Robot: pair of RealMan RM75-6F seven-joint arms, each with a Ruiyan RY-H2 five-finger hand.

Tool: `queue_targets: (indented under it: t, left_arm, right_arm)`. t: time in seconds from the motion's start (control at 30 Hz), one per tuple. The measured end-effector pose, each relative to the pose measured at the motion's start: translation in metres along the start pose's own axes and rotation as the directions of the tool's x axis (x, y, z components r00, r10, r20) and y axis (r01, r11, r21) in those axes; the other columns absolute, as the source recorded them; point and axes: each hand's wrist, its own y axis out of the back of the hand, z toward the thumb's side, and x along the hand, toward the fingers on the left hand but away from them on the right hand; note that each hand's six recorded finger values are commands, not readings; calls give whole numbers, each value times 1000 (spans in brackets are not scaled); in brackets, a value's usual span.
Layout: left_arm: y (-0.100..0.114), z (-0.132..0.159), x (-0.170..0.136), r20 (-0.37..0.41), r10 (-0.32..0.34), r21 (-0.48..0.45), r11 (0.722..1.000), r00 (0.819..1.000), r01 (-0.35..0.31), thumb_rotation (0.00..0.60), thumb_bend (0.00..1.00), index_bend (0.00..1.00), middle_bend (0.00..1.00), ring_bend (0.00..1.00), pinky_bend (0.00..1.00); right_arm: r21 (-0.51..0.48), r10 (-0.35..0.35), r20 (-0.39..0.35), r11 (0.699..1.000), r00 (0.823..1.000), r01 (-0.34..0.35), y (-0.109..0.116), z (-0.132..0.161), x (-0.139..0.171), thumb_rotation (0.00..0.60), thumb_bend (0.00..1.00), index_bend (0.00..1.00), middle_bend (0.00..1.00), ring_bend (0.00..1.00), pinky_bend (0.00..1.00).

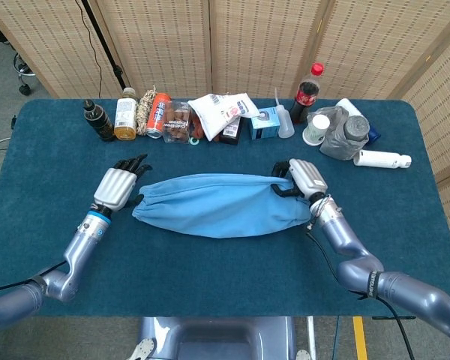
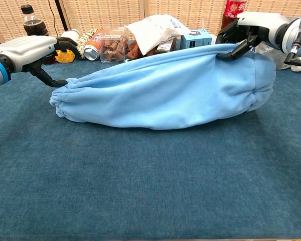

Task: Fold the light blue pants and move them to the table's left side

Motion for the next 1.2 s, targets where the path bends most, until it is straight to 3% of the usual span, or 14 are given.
queue_targets:
  t: [0.1,0.17,0.4,0.63,0.8,0.9,1.03,1.2]
  left_arm:
    - [0,0,4,-16,-3,-2,1000,1000,3,600,272,9,0,0,75]
    - [1,-1,7,-27,1,-4,1000,1000,-1,600,255,0,0,0,35]
    - [11,-3,1,-22,19,-34,999,1000,-20,600,204,0,0,0,0]
    - [33,-9,-22,-7,52,-49,997,999,-53,600,167,0,0,0,0]
    - [52,-24,-50,-27,87,-59,994,996,-88,600,110,0,0,0,0]
    - [59,-38,-71,-55,81,-51,995,995,-84,600,108,0,0,0,0]
    - [64,-56,-107,-120,72,-38,996,990,-77,600,109,0,0,0,0]
    - [67,-73,-152,-200,43,-55,997,979,-55,600,109,0,0,0,0]
  right_arm:
    - [24,-16,-17,1000,1000,17,1,1,-1,600,65,27,0,0,22]
    - [54,-31,-22,998,999,32,5,-1,-1,600,0,0,0,0,0]
    - [219,-134,-53,965,990,142,28,-9,12,600,0,0,0,0,0]
    - [314,-139,-58,937,989,151,45,-12,54,600,0,0,0,0,0]
    - [372,-165,-124,906,978,200,52,-20,85,600,0,19,0,0,6]
    - [423,-152,-193,878,969,222,51,-27,101,600,0,75,0,0,36]
    - [526,-104,-287,814,952,248,48,-42,118,600,0,138,0,0,69]
    - [622,-29,-349,740,937,254,32,-61,131,600,0,171,0,0,69]
